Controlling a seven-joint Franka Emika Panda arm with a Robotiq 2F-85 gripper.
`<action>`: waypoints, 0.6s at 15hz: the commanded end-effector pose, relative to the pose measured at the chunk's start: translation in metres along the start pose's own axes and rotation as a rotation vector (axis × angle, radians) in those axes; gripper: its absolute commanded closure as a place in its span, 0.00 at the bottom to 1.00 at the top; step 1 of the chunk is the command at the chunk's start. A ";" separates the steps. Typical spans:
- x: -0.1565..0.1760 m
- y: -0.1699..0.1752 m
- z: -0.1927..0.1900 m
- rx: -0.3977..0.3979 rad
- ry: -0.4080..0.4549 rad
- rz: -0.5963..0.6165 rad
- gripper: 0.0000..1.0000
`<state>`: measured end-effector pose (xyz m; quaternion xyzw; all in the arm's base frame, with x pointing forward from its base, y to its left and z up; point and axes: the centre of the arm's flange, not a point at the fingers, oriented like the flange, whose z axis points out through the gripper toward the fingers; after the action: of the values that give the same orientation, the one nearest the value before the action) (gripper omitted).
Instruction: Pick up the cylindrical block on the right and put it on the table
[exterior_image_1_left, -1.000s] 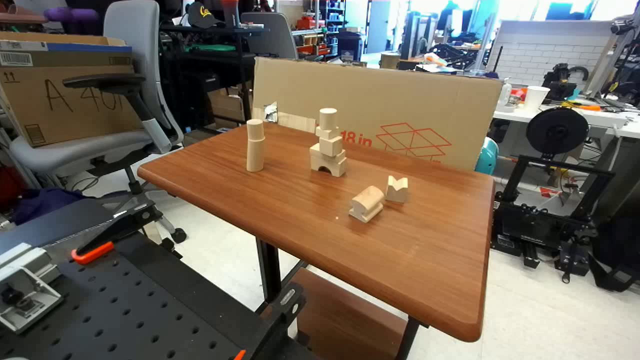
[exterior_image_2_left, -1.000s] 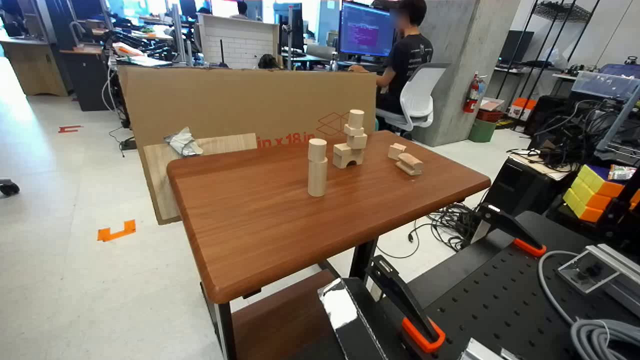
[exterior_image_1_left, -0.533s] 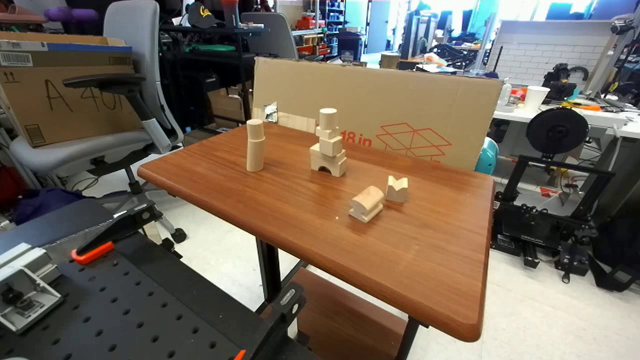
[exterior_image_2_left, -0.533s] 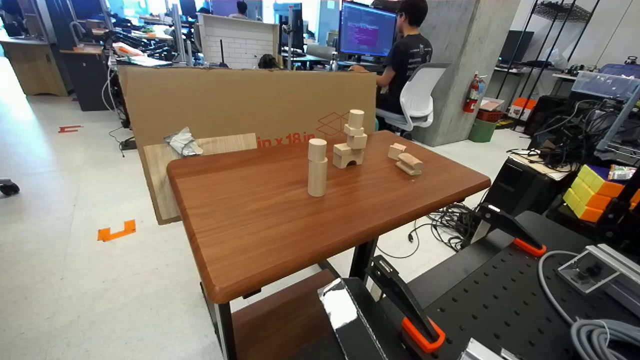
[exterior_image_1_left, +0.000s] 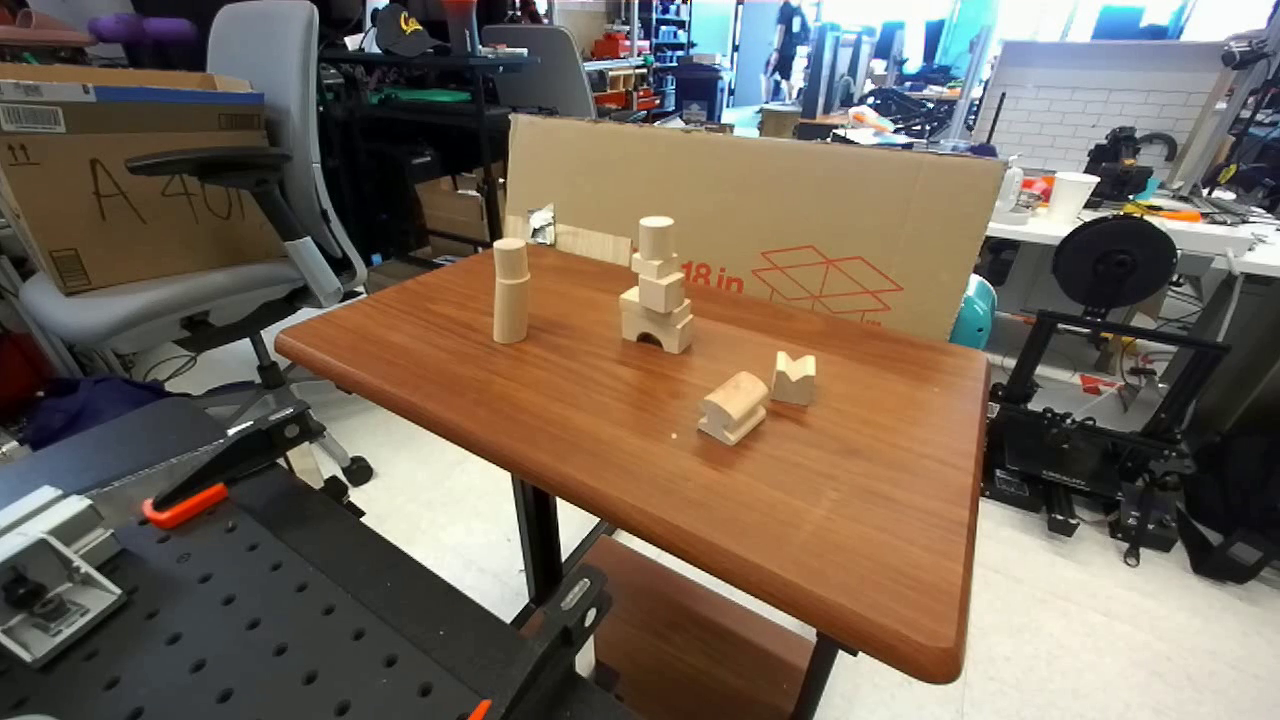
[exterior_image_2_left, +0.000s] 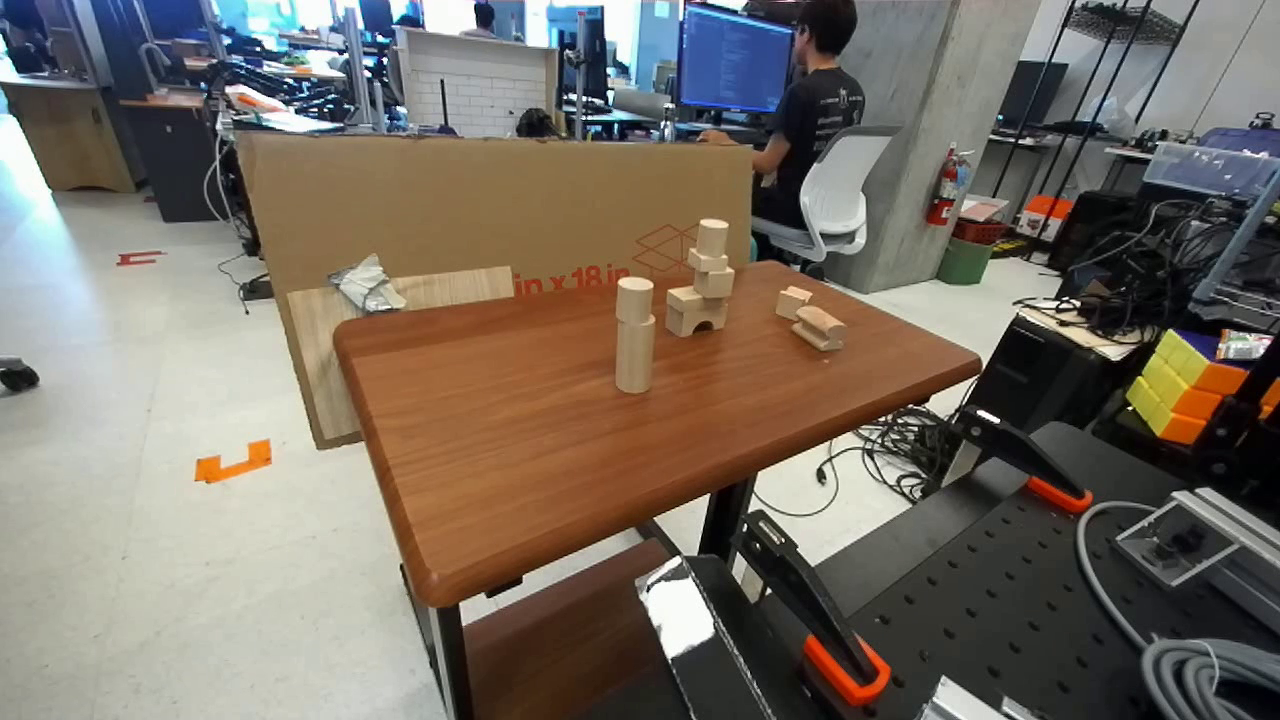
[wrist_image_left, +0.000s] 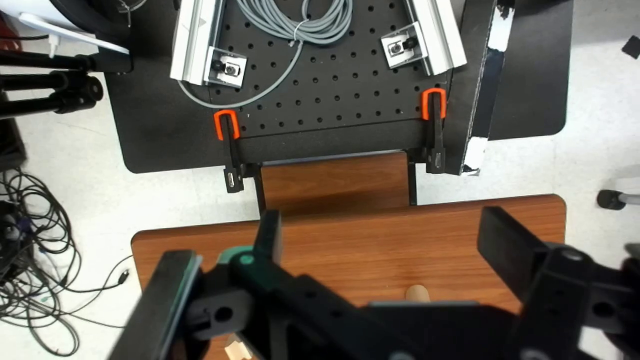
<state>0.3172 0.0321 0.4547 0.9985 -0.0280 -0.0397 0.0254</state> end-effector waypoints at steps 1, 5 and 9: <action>0.030 -0.002 -0.004 0.042 0.018 -0.021 0.00; 0.067 -0.003 -0.003 0.055 0.078 -0.058 0.00; 0.112 -0.002 0.003 0.085 0.170 -0.073 0.00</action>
<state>0.3879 0.0293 0.4480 0.9997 -0.0012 0.0249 0.0066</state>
